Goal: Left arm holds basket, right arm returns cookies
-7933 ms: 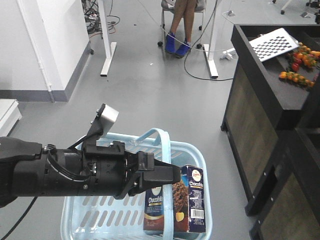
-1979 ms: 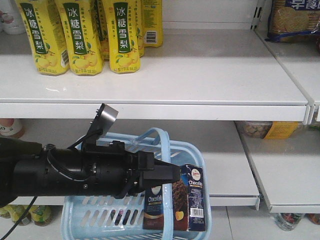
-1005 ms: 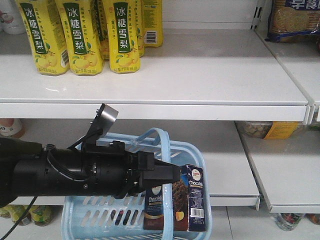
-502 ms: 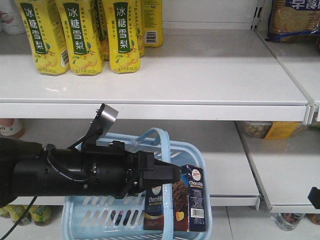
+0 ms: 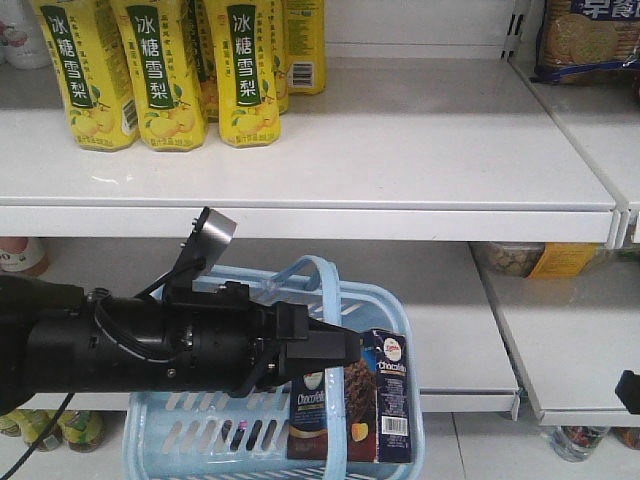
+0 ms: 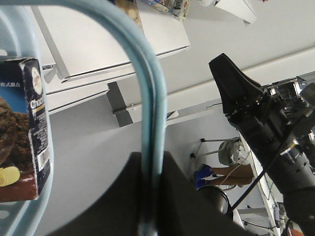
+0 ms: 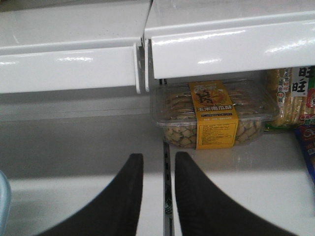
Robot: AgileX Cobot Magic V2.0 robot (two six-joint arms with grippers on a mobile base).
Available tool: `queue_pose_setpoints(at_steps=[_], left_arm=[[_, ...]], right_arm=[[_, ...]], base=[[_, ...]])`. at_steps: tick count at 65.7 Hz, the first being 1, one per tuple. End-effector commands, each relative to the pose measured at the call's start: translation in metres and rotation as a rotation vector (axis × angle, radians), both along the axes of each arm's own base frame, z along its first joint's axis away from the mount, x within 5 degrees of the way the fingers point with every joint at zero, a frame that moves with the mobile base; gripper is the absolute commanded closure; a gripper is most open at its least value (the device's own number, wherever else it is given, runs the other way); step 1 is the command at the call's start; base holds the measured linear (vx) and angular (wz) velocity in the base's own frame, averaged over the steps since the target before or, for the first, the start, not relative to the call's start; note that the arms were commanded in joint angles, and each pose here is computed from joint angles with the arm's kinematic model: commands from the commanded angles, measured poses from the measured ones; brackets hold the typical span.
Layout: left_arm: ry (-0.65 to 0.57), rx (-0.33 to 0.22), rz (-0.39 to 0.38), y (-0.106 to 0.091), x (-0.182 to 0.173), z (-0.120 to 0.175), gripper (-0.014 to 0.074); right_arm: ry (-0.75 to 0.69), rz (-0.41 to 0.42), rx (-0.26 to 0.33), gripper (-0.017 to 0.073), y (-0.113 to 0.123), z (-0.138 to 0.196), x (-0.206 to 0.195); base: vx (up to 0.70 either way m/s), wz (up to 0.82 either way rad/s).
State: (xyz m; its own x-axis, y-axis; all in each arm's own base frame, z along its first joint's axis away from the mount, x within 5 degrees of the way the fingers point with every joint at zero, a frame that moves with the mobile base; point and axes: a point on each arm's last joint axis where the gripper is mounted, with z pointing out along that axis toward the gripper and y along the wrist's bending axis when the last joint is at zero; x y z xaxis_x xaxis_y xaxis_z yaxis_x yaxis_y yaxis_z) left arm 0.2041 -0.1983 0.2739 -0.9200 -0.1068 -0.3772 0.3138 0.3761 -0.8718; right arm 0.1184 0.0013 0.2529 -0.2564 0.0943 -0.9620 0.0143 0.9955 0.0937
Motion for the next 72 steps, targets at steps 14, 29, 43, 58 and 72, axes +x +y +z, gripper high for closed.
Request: queue_pose_setpoints(at_steps=[14, 29, 43, 58, 72], left_arm=[[-0.022, -0.140, -0.005, -0.002, -0.004, 0.030, 0.0596], [-0.022, -0.140, -0.005, -0.002, -0.004, 0.030, 0.0596], [-0.022, -0.140, -0.005, -0.002, -0.004, 0.030, 0.0596], [-0.022, -0.140, -0.005, -0.002, -0.004, 0.030, 0.0596], [-0.022, -0.140, -0.005, -0.002, -0.004, 0.030, 0.0596]], right_arm=[[-0.106, 0.004, -0.014, 0.0103, 0.000, 0.018, 0.004], [-0.075, -0.032, 0.154, 0.0067, 0.000, 0.022, 0.004], [0.075, 0.000, 0.238, 0.0067, 0.006, 0.048, 0.012], [0.237, 0.247, 0.315, 0.0067, 0.040, 0.058, 0.040], [0.429, 0.491, 0.383, 0.0067, 0.081, 0.035, 0.058]], base=[[0.00, 0.00], [0.00, 0.00], [0.00, 0.00], [0.00, 0.00], [0.00, 0.00]])
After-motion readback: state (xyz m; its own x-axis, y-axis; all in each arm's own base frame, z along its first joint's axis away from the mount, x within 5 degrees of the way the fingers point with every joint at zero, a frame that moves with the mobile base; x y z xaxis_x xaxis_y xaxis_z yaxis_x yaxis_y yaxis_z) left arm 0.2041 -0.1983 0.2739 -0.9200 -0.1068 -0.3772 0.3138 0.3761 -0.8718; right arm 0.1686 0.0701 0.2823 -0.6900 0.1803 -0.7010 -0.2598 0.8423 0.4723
